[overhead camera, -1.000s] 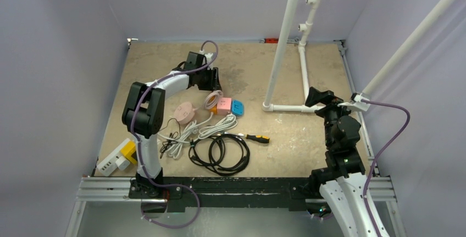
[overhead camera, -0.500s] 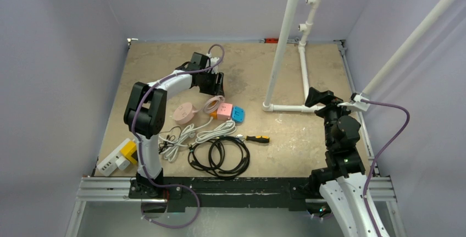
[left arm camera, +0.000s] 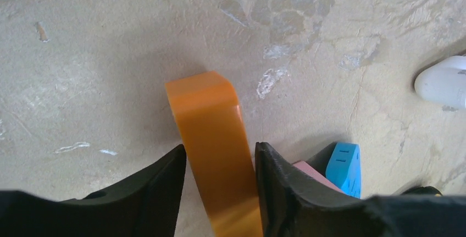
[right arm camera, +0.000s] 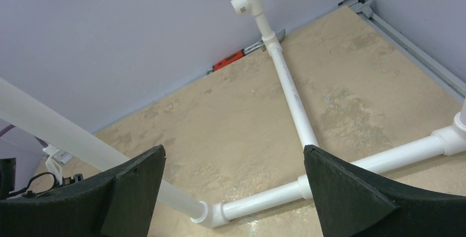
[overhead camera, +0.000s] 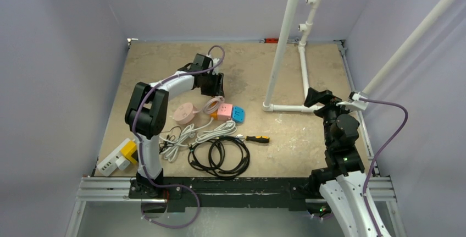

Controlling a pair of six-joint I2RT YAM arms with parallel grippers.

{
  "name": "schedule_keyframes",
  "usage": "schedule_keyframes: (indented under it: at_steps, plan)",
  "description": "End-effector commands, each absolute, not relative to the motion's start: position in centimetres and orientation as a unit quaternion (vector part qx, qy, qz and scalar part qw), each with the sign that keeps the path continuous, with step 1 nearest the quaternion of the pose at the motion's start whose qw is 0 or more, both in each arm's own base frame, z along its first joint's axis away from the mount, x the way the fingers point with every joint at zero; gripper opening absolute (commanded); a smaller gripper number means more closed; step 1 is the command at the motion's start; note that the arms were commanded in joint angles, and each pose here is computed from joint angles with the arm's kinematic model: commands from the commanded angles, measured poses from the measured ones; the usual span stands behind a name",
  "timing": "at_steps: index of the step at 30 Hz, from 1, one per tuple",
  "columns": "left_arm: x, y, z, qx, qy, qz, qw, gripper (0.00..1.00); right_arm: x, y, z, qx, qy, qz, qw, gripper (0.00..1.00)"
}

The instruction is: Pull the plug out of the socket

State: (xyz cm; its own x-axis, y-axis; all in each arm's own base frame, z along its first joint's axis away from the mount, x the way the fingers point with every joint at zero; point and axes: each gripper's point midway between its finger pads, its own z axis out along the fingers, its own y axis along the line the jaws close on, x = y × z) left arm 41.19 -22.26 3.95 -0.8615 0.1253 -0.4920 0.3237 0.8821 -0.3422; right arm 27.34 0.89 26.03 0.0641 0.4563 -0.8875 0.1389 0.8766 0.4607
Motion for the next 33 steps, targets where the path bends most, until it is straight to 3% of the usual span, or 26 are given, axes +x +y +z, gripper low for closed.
schedule_keyframes:
  at_steps: [1,11,19,33]
  plan:
    - [40.0,-22.2,3.2,0.113,0.948,-0.199,0.220,0.40,27.3,0.8,28.0,0.217,0.659,0.118,0.711,0.99]
    - [39.4,-24.5,7.0,0.081,0.919,-0.294,0.249,0.00,27.4,1.7,28.4,0.186,0.661,0.126,0.716,0.99]
    - [39.2,-25.2,10.8,0.063,0.885,-0.356,0.292,0.00,26.9,7.8,29.8,0.025,0.650,0.230,0.724,0.99]
    - [38.6,-25.6,17.5,0.053,0.825,-0.419,0.375,0.00,24.2,15.6,25.1,-0.079,0.680,0.424,0.593,0.94]
